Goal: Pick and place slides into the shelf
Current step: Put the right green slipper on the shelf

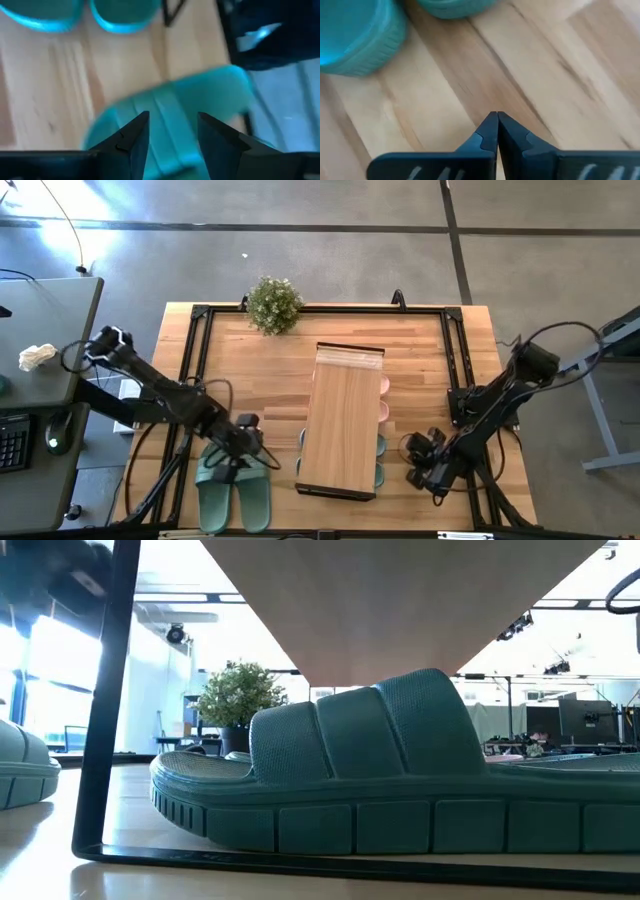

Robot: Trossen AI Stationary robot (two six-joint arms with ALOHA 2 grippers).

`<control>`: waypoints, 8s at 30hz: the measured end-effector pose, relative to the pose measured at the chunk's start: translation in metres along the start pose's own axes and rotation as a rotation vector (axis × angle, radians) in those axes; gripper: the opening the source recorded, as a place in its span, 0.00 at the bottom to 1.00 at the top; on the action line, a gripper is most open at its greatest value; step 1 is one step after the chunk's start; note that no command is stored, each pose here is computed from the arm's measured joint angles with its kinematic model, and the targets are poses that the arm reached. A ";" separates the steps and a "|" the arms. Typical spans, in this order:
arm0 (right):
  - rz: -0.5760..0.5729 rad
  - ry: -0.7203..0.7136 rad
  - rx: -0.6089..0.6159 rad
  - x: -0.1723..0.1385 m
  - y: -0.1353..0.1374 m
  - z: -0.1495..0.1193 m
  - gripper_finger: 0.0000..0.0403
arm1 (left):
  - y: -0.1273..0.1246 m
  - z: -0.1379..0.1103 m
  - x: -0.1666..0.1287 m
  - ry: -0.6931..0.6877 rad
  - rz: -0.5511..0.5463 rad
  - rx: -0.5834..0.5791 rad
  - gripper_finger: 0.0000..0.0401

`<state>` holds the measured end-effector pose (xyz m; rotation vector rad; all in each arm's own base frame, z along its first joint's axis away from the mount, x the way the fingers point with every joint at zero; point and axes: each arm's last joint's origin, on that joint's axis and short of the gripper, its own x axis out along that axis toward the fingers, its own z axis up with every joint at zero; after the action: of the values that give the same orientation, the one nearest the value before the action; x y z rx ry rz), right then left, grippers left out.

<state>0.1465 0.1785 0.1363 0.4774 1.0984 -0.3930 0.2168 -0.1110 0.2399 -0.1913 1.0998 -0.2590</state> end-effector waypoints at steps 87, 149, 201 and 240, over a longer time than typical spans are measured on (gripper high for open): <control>-0.016 -0.073 0.095 -0.020 -0.011 -0.002 0.00 | 0.100 -0.053 0.074 0.121 -0.594 -0.350 0.37; -0.018 -0.063 0.095 -0.020 -0.011 -0.002 0.00 | 0.061 -0.023 -0.074 -0.721 -0.756 -0.210 0.00; 0.179 -0.463 0.166 -0.116 -0.046 0.038 0.00 | 0.149 0.088 -0.042 -0.854 -0.211 -0.872 0.00; 0.201 -0.533 0.121 -0.148 -0.075 0.067 0.00 | 0.152 0.074 -0.030 -0.673 -0.070 -0.741 0.52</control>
<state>0.0978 0.0891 0.2832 0.5445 0.5077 -0.3819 0.2869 0.0448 0.2559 -0.9099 0.4716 0.1635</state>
